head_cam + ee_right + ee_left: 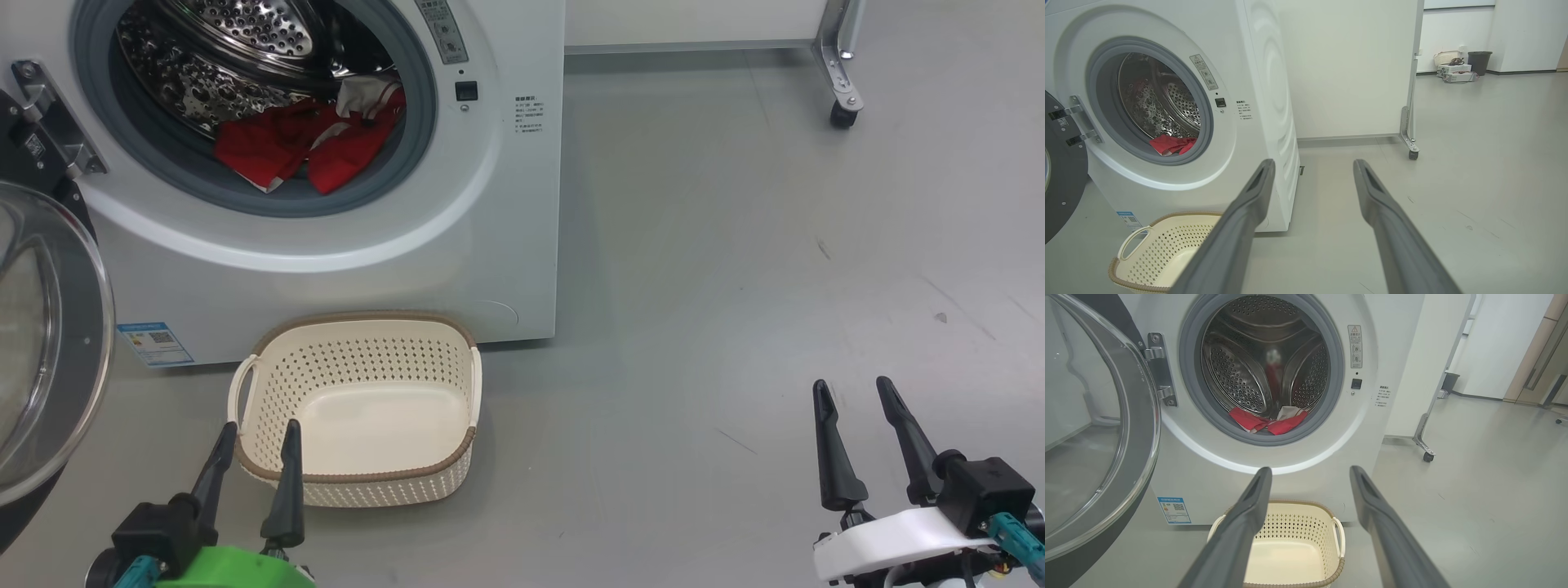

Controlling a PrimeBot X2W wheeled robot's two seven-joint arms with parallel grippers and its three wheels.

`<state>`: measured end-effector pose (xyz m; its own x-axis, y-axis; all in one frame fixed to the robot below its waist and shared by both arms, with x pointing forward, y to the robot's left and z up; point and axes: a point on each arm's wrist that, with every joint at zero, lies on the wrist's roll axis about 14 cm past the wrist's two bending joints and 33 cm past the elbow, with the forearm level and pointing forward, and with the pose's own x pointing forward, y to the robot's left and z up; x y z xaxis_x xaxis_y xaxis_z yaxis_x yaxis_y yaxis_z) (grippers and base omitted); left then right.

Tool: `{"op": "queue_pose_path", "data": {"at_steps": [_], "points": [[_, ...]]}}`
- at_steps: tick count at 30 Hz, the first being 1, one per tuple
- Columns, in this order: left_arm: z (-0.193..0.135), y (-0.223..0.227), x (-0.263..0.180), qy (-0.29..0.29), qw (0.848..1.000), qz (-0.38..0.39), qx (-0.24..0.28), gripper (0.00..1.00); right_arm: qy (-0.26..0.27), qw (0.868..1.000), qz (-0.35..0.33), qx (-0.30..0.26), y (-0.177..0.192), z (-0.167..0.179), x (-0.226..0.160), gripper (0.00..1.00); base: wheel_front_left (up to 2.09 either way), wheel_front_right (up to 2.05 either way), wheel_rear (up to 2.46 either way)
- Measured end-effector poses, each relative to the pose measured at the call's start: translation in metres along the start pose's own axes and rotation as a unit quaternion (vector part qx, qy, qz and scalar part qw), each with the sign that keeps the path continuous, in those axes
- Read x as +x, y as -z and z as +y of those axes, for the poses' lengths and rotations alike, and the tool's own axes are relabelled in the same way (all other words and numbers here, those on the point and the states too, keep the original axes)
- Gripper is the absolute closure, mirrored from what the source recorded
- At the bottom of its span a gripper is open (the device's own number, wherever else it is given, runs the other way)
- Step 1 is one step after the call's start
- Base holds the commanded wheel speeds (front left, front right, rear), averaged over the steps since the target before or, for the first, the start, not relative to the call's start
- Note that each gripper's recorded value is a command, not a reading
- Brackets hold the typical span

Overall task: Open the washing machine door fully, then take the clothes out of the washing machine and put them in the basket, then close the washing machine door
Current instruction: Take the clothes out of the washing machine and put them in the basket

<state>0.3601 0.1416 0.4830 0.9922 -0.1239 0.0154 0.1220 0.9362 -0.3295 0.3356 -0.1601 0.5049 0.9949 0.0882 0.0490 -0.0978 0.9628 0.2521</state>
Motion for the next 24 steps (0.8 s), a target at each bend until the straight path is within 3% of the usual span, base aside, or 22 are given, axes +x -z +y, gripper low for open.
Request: {"op": "queue_pose_path", "data": {"at_steps": [24], "points": [[0.0061, -0.0086, -0.0012, -0.011, 1.0, -0.015, -0.01, 0.0, -0.005, 1.0, 0.007, 0.005, 0.0051, 0.0036, 0.0019, 0.0, 0.62, -0.62, 0.0]]}}
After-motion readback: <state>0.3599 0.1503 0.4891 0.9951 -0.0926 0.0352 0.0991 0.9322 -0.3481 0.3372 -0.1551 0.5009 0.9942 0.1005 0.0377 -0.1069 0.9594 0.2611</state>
